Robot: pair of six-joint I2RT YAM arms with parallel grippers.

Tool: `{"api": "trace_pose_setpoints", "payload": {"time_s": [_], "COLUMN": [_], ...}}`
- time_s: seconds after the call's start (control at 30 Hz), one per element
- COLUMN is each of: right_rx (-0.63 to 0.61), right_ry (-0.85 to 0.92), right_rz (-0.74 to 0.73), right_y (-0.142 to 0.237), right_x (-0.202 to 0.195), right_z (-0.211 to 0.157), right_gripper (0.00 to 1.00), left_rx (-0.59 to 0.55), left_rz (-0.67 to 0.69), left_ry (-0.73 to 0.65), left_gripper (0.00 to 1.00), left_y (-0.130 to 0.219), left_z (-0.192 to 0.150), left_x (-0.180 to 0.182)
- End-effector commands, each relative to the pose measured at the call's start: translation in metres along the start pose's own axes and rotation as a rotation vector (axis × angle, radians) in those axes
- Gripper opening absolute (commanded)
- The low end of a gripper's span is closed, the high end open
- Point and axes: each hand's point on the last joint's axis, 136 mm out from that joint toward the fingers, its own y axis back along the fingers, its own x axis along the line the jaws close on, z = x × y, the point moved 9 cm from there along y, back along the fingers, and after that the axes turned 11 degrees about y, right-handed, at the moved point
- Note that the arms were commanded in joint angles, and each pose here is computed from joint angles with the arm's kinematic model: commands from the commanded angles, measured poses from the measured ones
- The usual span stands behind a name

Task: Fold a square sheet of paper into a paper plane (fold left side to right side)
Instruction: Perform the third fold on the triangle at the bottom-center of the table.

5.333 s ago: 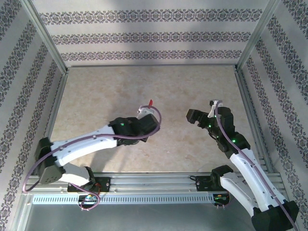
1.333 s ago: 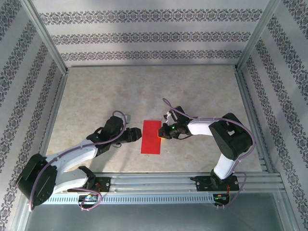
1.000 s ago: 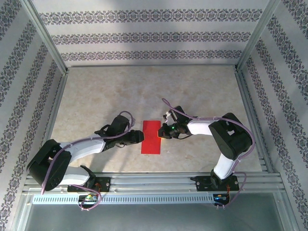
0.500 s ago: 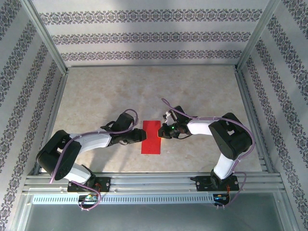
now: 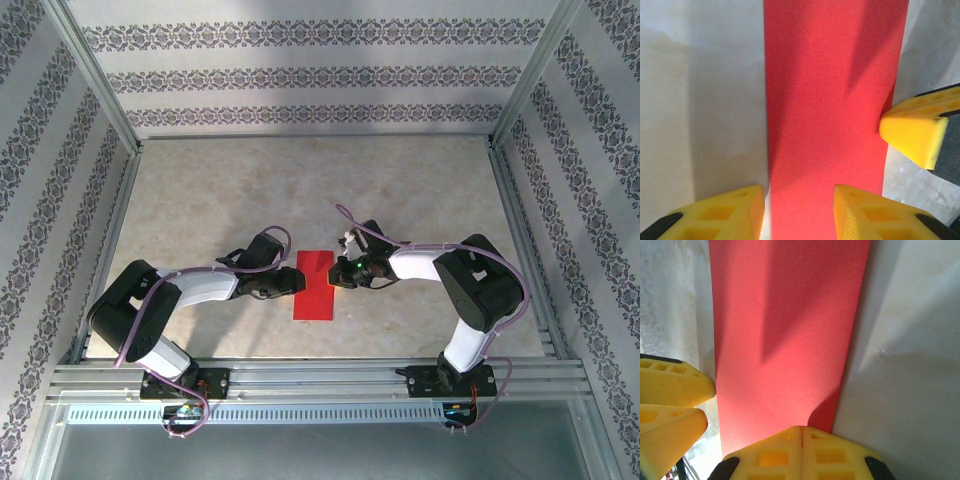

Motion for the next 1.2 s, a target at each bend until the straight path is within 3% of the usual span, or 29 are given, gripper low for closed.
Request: {"api": "trace_pose_setpoints", "payload": {"time_s": [0.0,0.5,1.17], "right_rx": [0.062,0.062,0.070], "right_ry": [-0.026,-0.029,-0.025], "right_rz": [-0.075,-0.074,-0.072], "right_y": [-0.009,-0.010,-0.011], "right_x": [-0.015,-0.015,-0.016], "right_z": [-0.012,-0.010,-0.011], "right_gripper": [0.00,0.00,0.00], "left_rx": [0.031,0.074,-0.023], "left_rz": [-0.045,-0.123,-0.193], "left_ry": [-0.019,-0.003,-0.025], "left_gripper": [0.41,0.38,0.45], "left_y": [-0.007,-0.010,0.003], "left_z": [0.002,0.000,0.012], "left_x": [-0.005,-0.012,-0.029]}}
